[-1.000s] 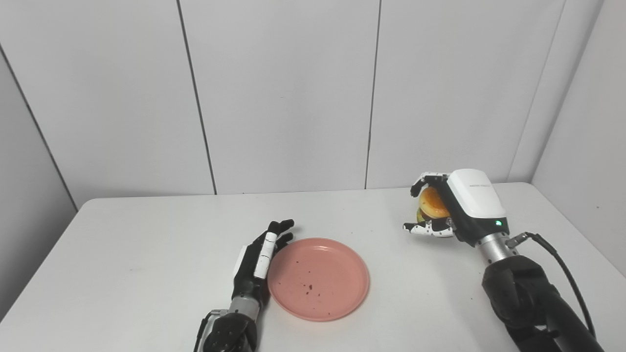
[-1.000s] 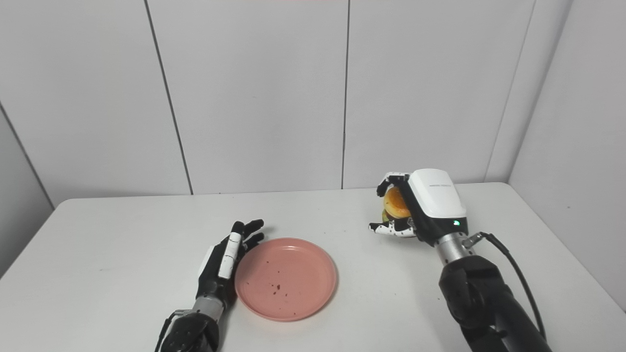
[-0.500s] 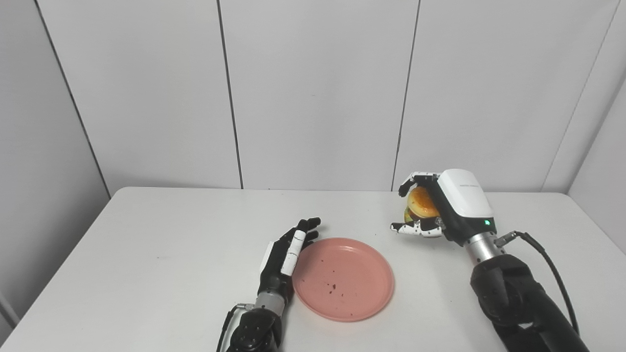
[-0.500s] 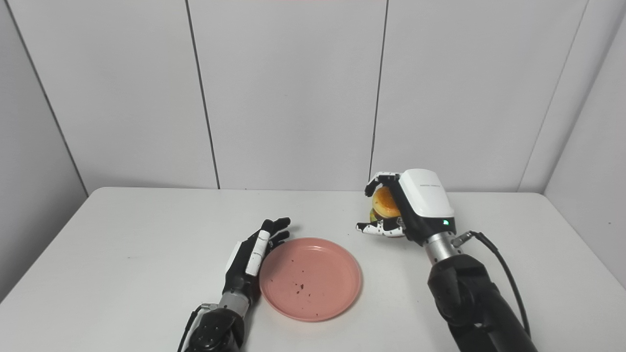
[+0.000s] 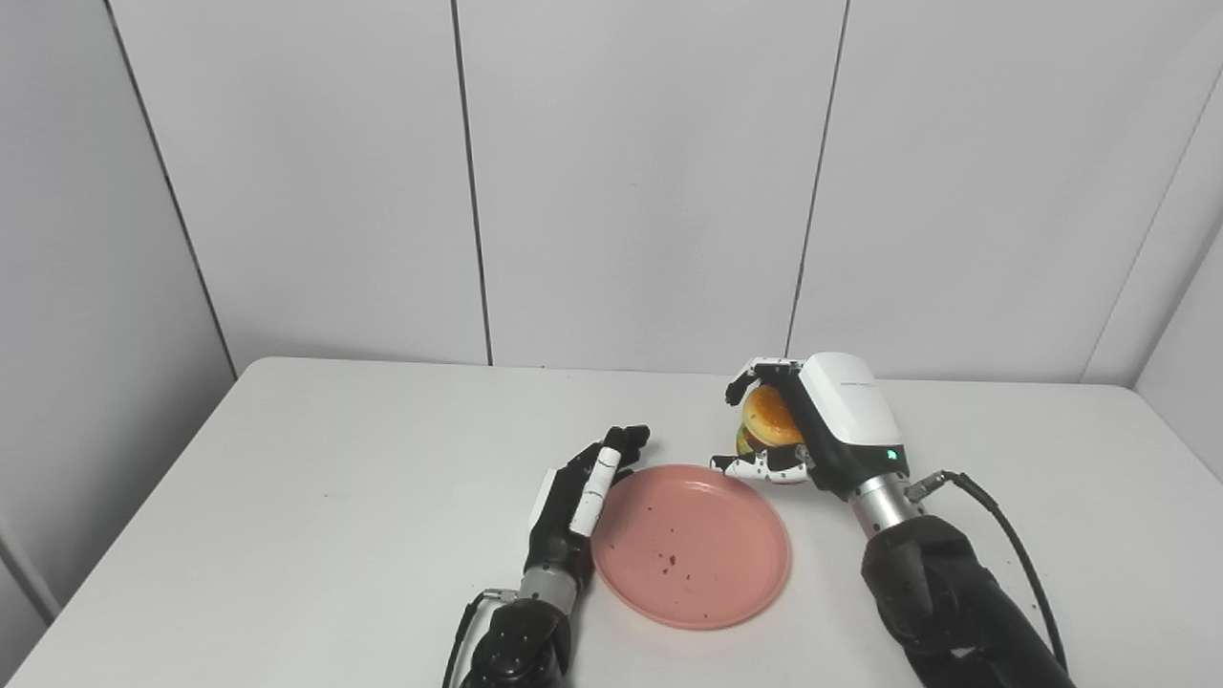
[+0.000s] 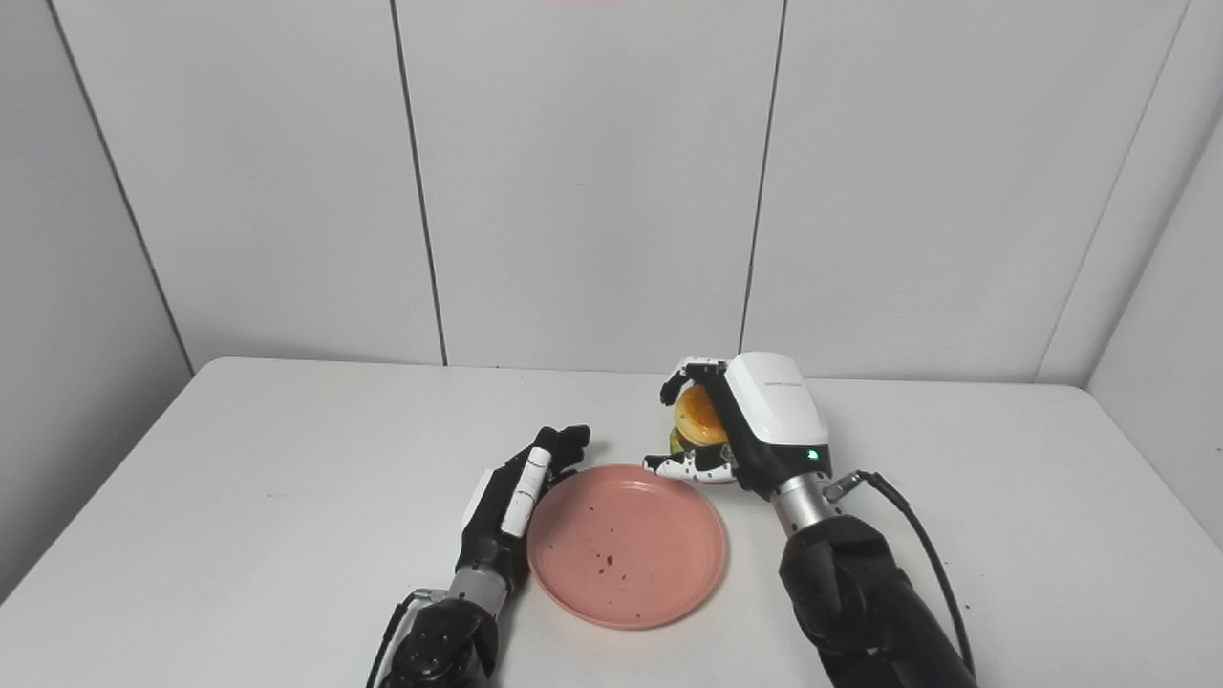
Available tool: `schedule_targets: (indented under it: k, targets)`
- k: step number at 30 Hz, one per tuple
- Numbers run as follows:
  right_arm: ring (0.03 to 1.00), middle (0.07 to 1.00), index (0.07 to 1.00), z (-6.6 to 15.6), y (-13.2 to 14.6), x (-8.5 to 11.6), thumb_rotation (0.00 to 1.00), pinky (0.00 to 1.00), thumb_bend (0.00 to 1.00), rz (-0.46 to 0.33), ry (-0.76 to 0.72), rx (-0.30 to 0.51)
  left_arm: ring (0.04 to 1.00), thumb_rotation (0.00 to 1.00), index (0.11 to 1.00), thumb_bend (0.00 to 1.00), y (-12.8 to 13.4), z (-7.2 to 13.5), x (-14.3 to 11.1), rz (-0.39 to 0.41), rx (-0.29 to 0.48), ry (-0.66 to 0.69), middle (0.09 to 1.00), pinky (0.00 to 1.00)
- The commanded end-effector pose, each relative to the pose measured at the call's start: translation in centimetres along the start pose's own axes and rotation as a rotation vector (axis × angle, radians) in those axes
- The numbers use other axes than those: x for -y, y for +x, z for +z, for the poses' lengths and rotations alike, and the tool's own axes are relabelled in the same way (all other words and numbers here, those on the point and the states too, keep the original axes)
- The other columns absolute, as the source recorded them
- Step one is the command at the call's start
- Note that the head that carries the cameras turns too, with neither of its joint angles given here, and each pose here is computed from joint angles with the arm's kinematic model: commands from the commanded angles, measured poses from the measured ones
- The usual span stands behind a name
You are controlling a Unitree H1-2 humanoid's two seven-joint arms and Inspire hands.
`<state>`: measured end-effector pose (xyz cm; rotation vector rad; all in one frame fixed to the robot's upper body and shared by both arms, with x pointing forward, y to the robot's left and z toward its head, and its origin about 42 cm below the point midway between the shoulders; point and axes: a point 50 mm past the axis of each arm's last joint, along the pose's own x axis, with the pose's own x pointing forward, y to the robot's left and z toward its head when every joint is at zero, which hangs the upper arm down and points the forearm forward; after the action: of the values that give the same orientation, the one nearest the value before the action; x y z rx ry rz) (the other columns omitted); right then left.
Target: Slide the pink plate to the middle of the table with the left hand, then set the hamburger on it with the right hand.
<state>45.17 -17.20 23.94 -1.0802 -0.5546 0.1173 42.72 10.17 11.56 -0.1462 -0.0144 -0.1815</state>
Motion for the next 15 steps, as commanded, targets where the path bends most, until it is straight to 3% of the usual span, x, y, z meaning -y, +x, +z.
schedule_targets:
  k: [1,6,10,15]
  targets:
    - [0.330,0.406,0.480,2.1,2.1,1.9,0.15,0.27,0.50,-0.086,0.014,0.106,0.896,0.87,0.663,0.80,0.3,0.1,0.8,-0.014,-0.016,-0.016,0.846,0.87]
    - [0.343,0.412,0.479,3.1,1.7,0.8,0.15,0.28,0.50,-0.064,0.076,0.079,0.901,0.86,0.652,0.81,0.3,-0.1,0.9,-0.020,-0.016,-0.022,0.849,0.86]
    - [0.286,0.364,0.477,3.6,1.3,-0.4,0.15,0.23,0.50,-0.038,0.123,0.080,0.875,0.87,0.685,0.80,0.3,-0.1,0.9,-0.015,-0.014,-0.021,0.826,0.88]
    - [0.307,0.378,0.479,3.7,1.0,-2.2,0.15,0.25,0.50,-0.002,0.102,0.085,0.877,0.88,0.690,0.80,0.3,-0.1,0.7,-0.016,-0.016,0.001,0.834,0.87]
